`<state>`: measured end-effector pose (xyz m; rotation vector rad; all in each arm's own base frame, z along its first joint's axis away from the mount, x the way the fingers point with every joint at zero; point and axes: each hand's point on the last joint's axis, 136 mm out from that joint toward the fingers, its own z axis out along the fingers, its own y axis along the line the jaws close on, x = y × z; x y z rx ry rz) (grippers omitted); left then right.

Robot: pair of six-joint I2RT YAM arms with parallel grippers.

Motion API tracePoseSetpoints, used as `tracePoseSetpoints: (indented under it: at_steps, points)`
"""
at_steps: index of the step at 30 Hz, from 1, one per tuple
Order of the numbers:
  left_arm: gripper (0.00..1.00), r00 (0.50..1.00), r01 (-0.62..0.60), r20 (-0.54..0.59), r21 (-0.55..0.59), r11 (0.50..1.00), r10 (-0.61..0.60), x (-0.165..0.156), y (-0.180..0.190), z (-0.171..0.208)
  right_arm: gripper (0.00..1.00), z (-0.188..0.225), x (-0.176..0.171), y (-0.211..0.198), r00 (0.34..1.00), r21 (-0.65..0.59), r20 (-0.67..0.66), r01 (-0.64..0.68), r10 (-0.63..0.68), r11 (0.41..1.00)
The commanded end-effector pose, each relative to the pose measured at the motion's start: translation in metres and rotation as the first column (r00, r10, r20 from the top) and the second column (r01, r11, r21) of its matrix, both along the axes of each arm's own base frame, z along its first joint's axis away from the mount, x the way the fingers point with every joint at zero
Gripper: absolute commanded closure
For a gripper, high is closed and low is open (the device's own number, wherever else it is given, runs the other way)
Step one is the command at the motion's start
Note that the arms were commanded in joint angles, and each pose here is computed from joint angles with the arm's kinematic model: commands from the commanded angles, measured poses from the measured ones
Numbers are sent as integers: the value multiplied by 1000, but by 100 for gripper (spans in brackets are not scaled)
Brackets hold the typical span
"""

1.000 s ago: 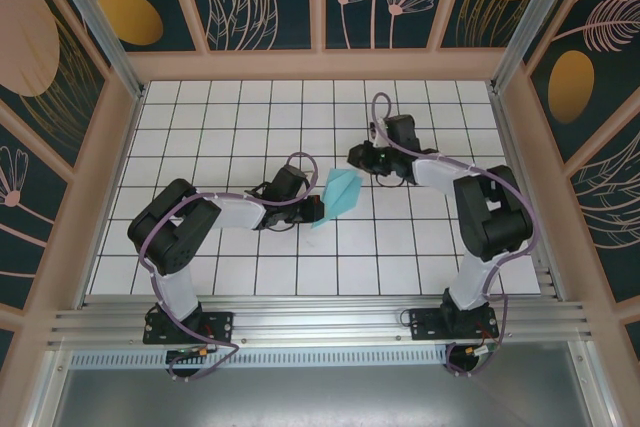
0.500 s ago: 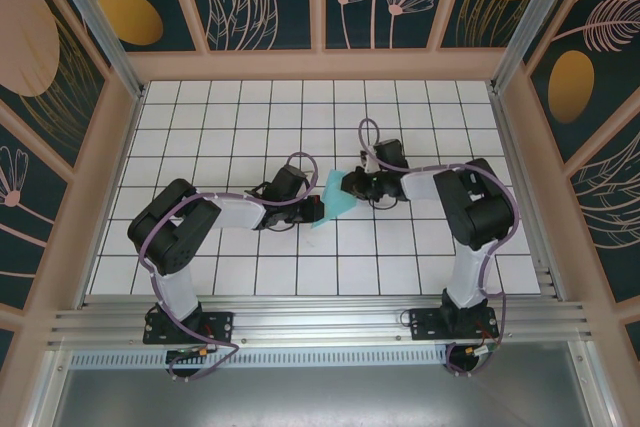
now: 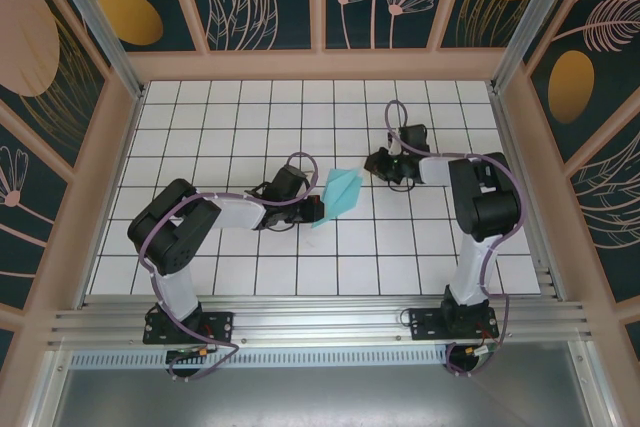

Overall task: Fold a paper plane with a square sheet of paper (pick it up from the middle)
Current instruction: Fourth fold the wing at the center of the table.

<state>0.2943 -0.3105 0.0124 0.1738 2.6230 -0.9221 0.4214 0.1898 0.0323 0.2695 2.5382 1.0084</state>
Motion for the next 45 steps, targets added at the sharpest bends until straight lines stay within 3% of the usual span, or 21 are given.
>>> tracePoseSetpoints:
  at_steps: [1, 4, 8, 12, 18, 24, 29, 39, 45]
  points:
    - [100, 980, -6, -189, 262, 965, 57, -43, 58, -62, 84, 47, 3, 10, 995, 34, 93, -41, 38, 999]
    - [100, 980, -7, -188, 258, 966, 57, -43, 57, -61, 84, 71, -4, 20, 989, 66, 140, -66, 57, 996]
    - [100, 981, -7, -186, 256, 967, 56, -42, 57, -60, 85, 77, -33, 65, 975, 148, 138, -194, 174, 970]
    - [100, 982, -6, -184, 251, 968, 54, -41, 55, -57, 86, 59, -59, 96, 969, 191, 76, -247, 236, 950]
    - [100, 983, -6, -178, 250, 968, 52, -40, 54, -55, 87, 14, -75, 97, 975, 190, -17, -214, 221, 958]
    - [100, 981, 0, -188, 260, 966, 51, -43, 57, -61, 88, -25, -67, 75, 986, 49, -76, -146, 150, 988]
    - [100, 979, 3, -198, 285, 958, 56, -50, 65, -70, 88, -26, -47, 52, 995, -12, -60, -77, 76, 997]
    - [100, 977, 6, -206, 286, 958, 55, -52, 66, -72, 87, -17, 2, 12, 999, 7, -46, -27, 28, 1000]
    - [100, 977, 1, -205, 272, 962, 57, -50, 63, -69, 84, 33, 7, 19, 998, 65, 34, -58, 56, 996]
